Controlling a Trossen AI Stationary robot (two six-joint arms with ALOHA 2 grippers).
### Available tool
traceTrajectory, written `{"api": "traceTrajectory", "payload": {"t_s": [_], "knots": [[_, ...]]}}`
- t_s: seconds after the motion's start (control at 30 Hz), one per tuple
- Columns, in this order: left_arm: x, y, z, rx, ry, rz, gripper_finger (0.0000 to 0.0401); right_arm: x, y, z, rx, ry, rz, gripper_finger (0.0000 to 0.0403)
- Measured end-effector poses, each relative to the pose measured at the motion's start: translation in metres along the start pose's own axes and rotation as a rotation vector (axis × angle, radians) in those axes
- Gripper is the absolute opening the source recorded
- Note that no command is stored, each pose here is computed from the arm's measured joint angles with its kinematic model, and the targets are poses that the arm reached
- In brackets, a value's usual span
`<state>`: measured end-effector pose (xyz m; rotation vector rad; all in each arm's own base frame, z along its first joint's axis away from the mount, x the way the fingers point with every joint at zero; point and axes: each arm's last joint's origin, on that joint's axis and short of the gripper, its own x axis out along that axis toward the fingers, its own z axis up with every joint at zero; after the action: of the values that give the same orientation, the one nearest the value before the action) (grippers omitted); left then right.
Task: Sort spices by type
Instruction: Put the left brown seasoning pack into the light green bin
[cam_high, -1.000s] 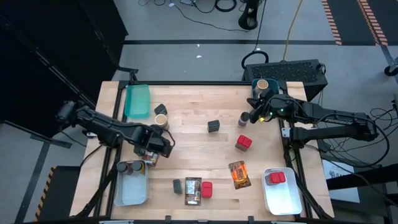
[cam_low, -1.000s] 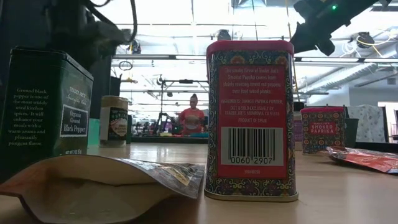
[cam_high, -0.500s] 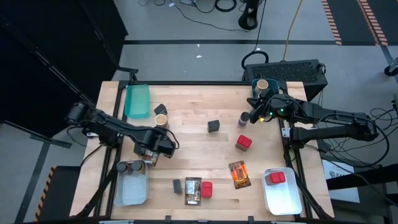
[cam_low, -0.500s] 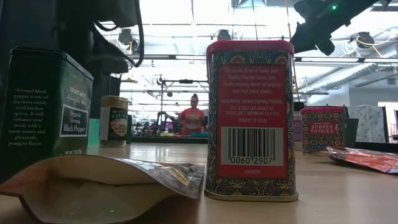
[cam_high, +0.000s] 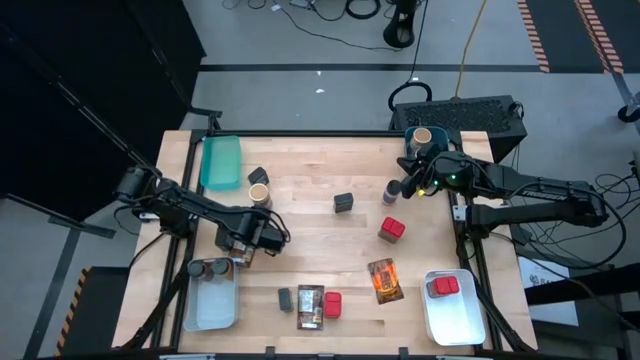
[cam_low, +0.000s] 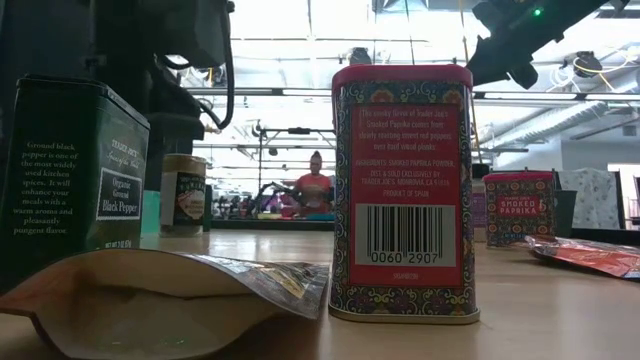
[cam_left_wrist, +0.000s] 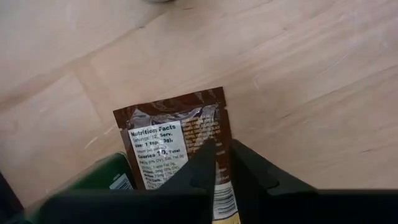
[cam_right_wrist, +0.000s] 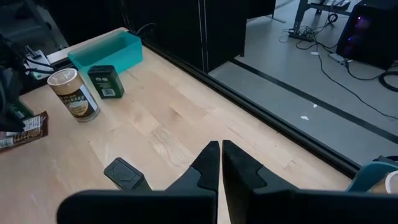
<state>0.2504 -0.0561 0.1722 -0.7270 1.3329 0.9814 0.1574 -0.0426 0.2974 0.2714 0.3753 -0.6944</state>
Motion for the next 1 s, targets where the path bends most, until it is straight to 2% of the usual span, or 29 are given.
{"api": "traceTrajectory", "payload": {"t_s": [0.13, 0.27, 0.57, 0.8, 1.0], "knots": [[0.000, 0.000, 0.000, -0.001, 0.000, 0.002, 0.0087, 0.000, 0.000, 0.000, -0.002, 0.000, 0.000, 0.0000], [0.001, 0.000, 0.000, -0.003, -0.006, 0.008, 0.0106, 0.000, 0.000, 0.000, -0.002, 0.000, 0.000, 0.0000], [0.013, 0.008, -0.003, -0.050, 0.003, 0.048, 0.0109, 0.000, 0.000, 0.000, -0.003, 0.001, 0.000, 0.0000], [0.025, 0.005, -0.006, -0.059, 0.036, -0.033, 0.0109, 0.000, 0.000, 0.000, -0.003, 0.001, 0.000, 0.0000], [0.027, 0.008, -0.007, -0.056, 0.043, -0.012, 0.0109, 0.000, 0.000, 0.000, -0.003, 0.001, 0.000, 0.0000]]}}
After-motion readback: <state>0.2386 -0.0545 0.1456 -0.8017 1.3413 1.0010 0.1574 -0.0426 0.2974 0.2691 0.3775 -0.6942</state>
